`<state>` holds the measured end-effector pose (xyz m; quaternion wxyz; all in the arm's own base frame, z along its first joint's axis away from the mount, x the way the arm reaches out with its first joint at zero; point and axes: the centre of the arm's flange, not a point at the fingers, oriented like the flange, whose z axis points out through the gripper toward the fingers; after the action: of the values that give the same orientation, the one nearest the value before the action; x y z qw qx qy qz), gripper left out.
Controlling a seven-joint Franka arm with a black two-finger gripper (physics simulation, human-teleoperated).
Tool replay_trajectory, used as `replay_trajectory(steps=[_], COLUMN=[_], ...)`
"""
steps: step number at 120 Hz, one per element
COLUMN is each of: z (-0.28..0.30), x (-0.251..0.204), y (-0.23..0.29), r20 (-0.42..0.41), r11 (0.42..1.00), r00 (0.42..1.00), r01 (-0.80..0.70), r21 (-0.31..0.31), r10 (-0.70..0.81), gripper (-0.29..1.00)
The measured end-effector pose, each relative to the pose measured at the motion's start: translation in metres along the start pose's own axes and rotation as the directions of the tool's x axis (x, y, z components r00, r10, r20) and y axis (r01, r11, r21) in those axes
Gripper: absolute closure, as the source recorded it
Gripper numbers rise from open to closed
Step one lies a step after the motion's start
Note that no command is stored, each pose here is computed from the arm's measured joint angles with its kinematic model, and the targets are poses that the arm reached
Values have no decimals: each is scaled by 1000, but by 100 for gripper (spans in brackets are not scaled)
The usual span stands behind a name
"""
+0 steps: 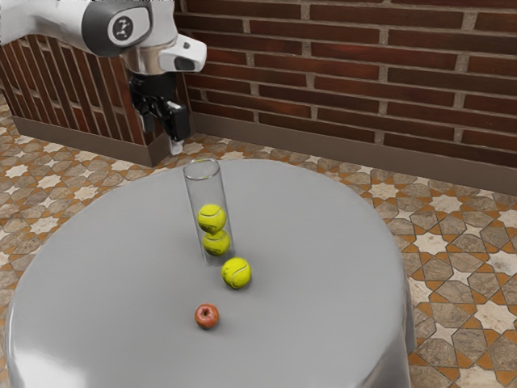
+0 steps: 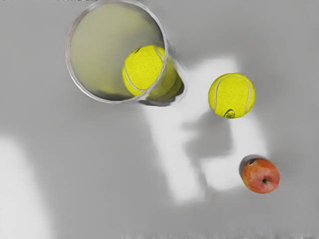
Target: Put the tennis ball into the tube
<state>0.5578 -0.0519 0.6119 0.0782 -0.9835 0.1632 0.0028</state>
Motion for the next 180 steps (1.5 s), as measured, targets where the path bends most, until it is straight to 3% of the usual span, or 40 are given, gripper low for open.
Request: replay_trajectory(steps=[12, 29, 50, 84, 106, 123, 180], z=[8, 54, 87, 143, 203, 237, 311], x=[-3, -11, -28, -22, -2, 10, 42], y=[22, 61, 57, 104, 105, 100, 81], r20=[18, 77, 107, 13, 8, 0, -4], r11=[999, 985, 968, 969, 935, 915, 911], r00=[998, 991, 992, 999, 996, 986, 970], r01=[-52, -94, -34, -31, 89, 157, 226], r21=[-9, -147, -247, -244, -342, -372, -345], r10=[52, 107, 62, 35, -91, -169, -242], gripper=[0, 0, 0, 0, 0, 0, 0])
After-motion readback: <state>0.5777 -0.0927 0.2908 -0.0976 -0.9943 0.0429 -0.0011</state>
